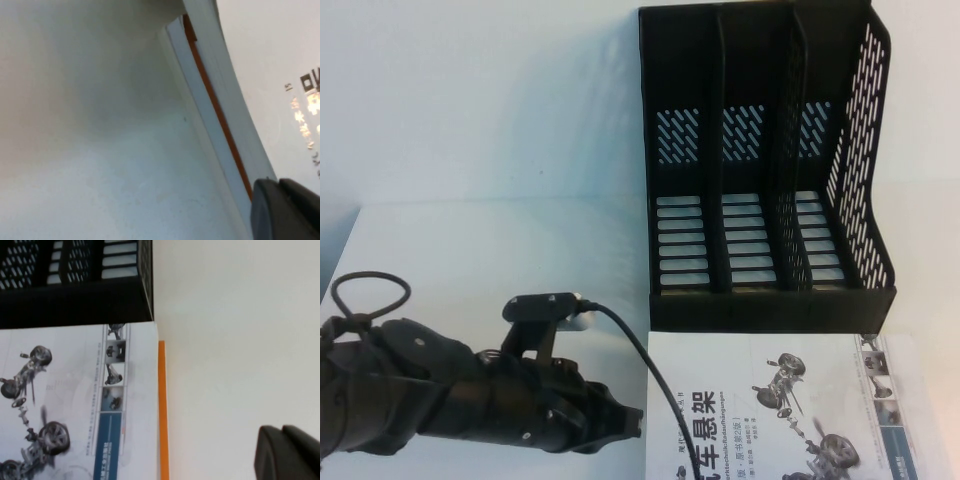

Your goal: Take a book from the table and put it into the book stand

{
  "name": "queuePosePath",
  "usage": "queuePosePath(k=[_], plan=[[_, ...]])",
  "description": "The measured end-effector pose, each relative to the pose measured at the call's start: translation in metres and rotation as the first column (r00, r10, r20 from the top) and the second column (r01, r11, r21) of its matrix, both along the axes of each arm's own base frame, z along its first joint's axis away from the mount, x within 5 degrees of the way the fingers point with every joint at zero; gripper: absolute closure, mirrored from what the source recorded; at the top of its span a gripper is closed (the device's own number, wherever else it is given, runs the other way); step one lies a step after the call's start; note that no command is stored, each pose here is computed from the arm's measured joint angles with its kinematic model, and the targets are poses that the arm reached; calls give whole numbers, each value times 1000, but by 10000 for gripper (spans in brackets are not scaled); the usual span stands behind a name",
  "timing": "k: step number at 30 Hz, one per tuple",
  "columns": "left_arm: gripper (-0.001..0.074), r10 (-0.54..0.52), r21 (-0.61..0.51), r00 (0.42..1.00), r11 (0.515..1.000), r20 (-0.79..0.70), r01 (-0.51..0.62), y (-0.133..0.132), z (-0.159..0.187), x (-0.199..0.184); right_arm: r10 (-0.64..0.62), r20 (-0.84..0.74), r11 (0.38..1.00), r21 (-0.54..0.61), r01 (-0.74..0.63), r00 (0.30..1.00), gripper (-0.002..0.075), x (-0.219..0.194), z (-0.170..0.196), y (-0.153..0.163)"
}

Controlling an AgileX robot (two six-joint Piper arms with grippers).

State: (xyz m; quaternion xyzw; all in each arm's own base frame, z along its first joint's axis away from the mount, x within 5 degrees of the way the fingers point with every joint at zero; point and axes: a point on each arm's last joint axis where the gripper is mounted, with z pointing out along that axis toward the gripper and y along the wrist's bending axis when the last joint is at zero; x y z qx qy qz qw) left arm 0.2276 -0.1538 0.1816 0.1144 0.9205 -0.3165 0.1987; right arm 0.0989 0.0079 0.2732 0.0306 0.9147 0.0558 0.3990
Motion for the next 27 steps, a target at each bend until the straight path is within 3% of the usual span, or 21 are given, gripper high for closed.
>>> queuePosePath(k=[9, 27], plan=[[738, -20, 20, 999, 1000, -27, 21, -12, -13, 14, 5, -35, 999, 38, -4, 999, 728, -2, -2, 3], [738, -118, 8, 992, 993, 46, 118, -38, 1, 14, 6, -42, 999, 41, -4, 999, 728, -2, -2, 3]])
